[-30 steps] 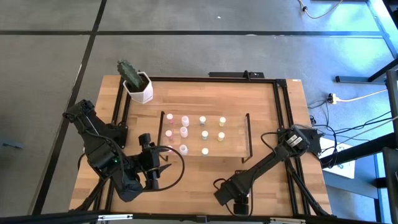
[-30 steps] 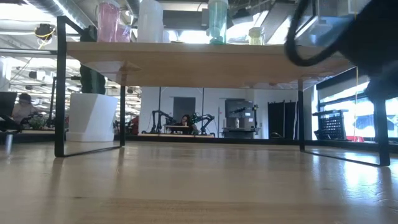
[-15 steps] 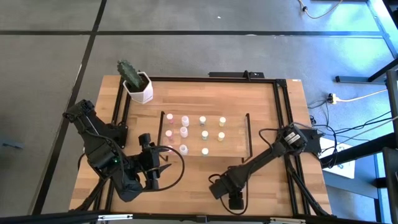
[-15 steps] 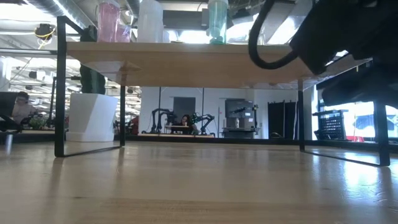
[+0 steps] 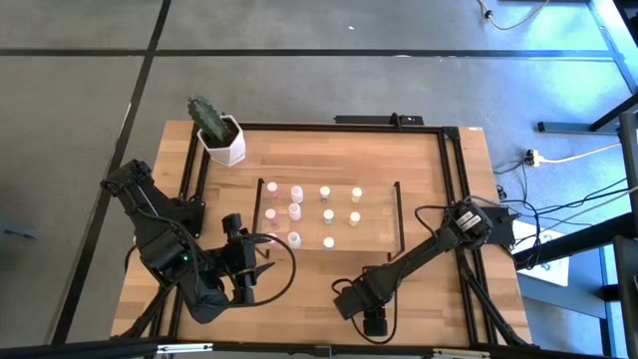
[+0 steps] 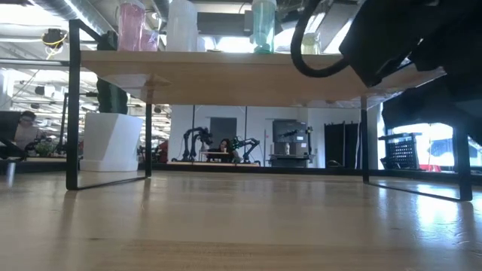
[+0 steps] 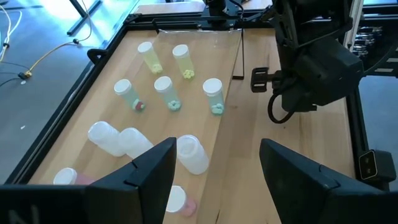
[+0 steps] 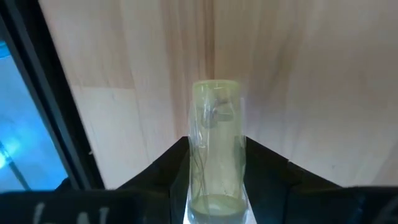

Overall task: Pick and place medicine bottles onto shelf by color
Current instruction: Put the yellow pill bottle on the shelf aligned with the other yellow pill bottles

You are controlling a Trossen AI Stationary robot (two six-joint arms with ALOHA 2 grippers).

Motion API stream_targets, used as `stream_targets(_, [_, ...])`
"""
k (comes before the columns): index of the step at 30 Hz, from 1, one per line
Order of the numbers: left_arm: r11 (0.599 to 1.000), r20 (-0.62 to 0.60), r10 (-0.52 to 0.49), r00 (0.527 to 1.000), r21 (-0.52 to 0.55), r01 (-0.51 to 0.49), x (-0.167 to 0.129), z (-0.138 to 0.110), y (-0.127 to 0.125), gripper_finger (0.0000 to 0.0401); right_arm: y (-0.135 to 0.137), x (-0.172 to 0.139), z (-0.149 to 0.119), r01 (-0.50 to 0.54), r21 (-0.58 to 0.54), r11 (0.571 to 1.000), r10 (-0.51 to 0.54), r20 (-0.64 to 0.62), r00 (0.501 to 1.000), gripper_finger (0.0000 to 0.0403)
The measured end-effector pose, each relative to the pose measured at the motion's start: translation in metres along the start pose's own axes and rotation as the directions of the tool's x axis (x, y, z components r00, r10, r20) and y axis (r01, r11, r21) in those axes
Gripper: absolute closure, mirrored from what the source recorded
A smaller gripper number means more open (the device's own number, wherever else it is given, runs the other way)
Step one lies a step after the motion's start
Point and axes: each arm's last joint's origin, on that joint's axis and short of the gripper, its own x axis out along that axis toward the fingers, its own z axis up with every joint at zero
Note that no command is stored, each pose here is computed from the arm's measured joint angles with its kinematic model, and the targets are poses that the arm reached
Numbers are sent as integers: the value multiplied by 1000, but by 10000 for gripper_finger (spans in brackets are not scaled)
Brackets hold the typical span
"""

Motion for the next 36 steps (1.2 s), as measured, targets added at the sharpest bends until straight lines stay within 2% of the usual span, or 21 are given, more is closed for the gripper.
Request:
stream_targets(11, [1000, 0, 0, 1000, 0, 0, 0, 0, 0, 177, -1, 0, 2, 38, -23, 999, -37, 39, 999, 227])
stream_targets(15, [1000, 0, -1, 1000, 0, 1, 0, 0, 0, 177, -3, -1, 3, 43, -41, 998, -42, 39, 998, 225])
stream_targets(21, [1000, 0, -1, 1000, 0, 1, 0, 0, 0, 177, -10, -5, 5, 55, -7, 998, -55, 35, 998, 228])
stream_targets(28, [1000, 0, -2, 1000, -2, 2, 0, 0, 0, 177, -6, -25, 5, 124, -12, 992, -124, 42, 991, 229])
stream_targets(36, [1000, -7, -11, 1000, -6, 11, 0, 0, -1, 177, 7, -56, 9, 195, -19, 981, -191, 126, 973, 228])
